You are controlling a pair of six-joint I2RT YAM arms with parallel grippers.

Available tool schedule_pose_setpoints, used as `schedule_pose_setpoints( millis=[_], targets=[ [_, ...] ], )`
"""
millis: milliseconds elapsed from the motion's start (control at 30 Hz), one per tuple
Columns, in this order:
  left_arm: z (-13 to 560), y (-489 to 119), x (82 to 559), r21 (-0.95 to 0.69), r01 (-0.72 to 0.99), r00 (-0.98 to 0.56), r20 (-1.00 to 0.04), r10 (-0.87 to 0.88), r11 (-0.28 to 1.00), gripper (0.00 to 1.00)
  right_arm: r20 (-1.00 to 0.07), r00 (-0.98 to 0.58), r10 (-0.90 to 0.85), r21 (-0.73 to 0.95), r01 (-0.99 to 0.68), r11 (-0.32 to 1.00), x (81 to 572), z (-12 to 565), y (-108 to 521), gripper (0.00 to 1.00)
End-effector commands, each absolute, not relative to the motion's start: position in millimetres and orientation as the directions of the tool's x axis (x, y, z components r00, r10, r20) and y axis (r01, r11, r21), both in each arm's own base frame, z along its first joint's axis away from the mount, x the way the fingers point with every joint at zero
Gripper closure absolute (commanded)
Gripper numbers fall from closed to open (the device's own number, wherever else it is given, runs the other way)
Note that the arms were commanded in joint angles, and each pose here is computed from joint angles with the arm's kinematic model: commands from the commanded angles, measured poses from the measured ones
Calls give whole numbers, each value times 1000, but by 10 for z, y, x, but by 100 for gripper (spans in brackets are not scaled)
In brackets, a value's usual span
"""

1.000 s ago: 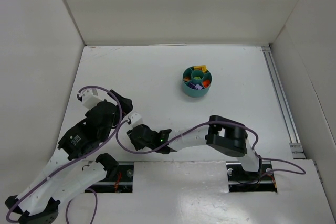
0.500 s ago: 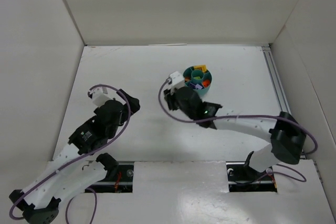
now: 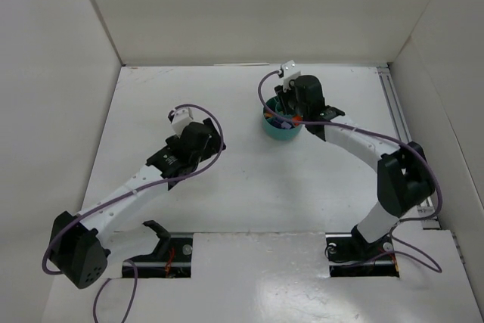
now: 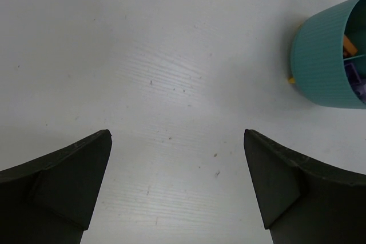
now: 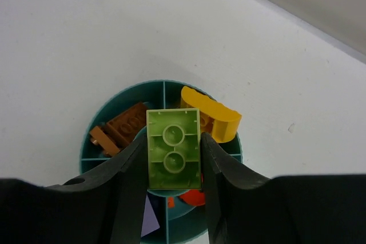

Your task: Sort the legos into containers by color

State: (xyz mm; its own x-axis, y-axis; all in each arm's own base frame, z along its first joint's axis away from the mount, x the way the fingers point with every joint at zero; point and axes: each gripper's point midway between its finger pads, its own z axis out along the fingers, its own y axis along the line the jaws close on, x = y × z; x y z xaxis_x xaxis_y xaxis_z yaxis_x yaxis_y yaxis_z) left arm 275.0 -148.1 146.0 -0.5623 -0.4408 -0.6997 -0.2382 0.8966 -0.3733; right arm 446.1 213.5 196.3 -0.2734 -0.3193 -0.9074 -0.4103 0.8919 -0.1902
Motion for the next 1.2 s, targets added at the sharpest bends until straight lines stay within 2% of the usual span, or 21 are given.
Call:
schedule_pose_setpoints(
  millis=[0, 267, 300, 367, 400, 467, 633, 733, 800, 833, 1000, 1100, 1167],
  targets=[
    [1796, -1585, 3005, -443, -153, -504, -734, -455, 884, 0, -914, -236, -329, -181, -488, 854, 4569, 2038, 2285, 83],
    [1684, -1470, 3106, -428, -174, -518, -726, -452, 887, 0, -903, -298, -311, -145, -469, 871, 4691, 1803, 2200, 77],
    [1683, -1466, 3106, -421, -170, -520, -730, -444, 891, 0, -904, -306, -298, -136, -455, 880, 4695, 1802, 2188, 72],
    [1683, -1433, 3121, -421, -179, -515, -730, -450, 889, 0, -909, -306, -284, -133, -432, 892, 4656, 1824, 2133, 67],
    [1666, -1425, 3108, -416, -182, -521, -728, -446, 891, 0, -910, -313, -274, -126, -420, 899, 4660, 1824, 2120, 57],
    [1662, -1408, 3114, -413, -180, -524, -728, -442, 893, 0, -919, -293, -264, -126, -417, 900, 4628, 1919, 2104, 49],
    [1680, -1398, 3096, -414, -180, -523, -728, -443, 893, 0, -935, -259, -241, -119, -408, 905, 4530, 2130, 2089, 34],
    [1674, -1377, 3059, -407, -184, -529, -726, -439, 895, 0, -949, -216, -231, -133, -392, 910, 4419, 2357, 2032, 31],
    [1698, -1357, 3025, -402, -187, -535, -724, -436, 897, 0, -962, -174, -210, -135, -361, 923, 4292, 2589, 1911, 17],
    [1682, -1349, 3011, -396, -190, -541, -721, -432, 898, 0, -966, -161, -202, -139, -338, 931, 4243, 2667, 1842, 1],
    [1781, -1269, 2888, -435, -207, -511, -716, -476, 876, 0, -964, -182, -192, -151, -216, 964, 3763, 2847, 1170, 1],
    [1790, -1181, 2798, -454, -224, -483, -717, -503, 862, 0, -938, -269, -218, -184, -144, 972, 3418, 2602, 800, 1],
    [1801, -1136, 2738, -481, -242, -461, -707, -536, 843, 0, -938, -273, -214, -196, -91, 976, 3140, 2609, 574, 1]
  ],
)
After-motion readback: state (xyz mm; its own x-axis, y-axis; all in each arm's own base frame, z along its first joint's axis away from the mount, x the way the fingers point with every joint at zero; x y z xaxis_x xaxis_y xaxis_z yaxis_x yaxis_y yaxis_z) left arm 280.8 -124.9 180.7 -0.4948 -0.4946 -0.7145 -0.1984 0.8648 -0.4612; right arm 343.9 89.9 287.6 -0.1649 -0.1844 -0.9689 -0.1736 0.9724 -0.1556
